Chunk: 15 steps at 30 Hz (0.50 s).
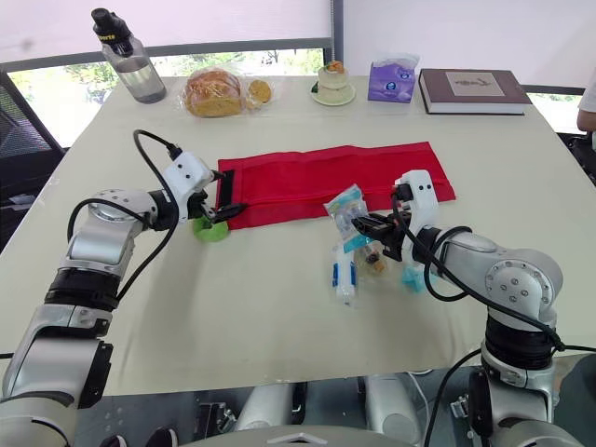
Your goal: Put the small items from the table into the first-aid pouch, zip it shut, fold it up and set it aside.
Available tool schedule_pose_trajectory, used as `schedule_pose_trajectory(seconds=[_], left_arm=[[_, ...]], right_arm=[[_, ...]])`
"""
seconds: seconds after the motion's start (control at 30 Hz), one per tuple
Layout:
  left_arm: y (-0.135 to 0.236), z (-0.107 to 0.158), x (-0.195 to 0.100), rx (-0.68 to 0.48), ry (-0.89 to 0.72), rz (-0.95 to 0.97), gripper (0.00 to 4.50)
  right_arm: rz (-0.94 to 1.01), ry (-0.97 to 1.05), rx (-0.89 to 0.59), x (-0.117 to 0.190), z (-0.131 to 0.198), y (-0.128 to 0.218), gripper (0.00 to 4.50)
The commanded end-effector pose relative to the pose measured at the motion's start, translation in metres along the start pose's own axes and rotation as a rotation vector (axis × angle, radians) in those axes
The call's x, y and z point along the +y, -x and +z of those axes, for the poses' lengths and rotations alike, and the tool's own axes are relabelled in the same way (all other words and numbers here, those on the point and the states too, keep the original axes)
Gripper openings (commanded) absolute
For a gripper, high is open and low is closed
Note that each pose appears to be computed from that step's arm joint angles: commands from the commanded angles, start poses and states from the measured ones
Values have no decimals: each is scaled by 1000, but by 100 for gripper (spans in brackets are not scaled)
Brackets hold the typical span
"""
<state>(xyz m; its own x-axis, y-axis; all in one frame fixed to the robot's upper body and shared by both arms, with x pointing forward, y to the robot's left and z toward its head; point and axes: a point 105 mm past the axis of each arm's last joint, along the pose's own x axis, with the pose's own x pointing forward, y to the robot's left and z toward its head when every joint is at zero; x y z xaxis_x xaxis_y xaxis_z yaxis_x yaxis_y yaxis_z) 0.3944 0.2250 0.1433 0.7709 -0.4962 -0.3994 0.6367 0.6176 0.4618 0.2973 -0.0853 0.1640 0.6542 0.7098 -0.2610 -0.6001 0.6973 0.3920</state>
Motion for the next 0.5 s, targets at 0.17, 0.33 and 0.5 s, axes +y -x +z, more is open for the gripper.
schedule_pose_trajectory(seconds=[0.17,0.33,0.5], left_arm=[[-21,11,0,-13,-47,-11,448],[-25,13,0,0,-134,-26,280],[-29,16,-3,-25,-141,-44,59]], right_arm=[[-18,20,-72,1,12,3,9],[-16,38,-62,2,9,3,9],[-6,32,-70,4,9,1,9]])
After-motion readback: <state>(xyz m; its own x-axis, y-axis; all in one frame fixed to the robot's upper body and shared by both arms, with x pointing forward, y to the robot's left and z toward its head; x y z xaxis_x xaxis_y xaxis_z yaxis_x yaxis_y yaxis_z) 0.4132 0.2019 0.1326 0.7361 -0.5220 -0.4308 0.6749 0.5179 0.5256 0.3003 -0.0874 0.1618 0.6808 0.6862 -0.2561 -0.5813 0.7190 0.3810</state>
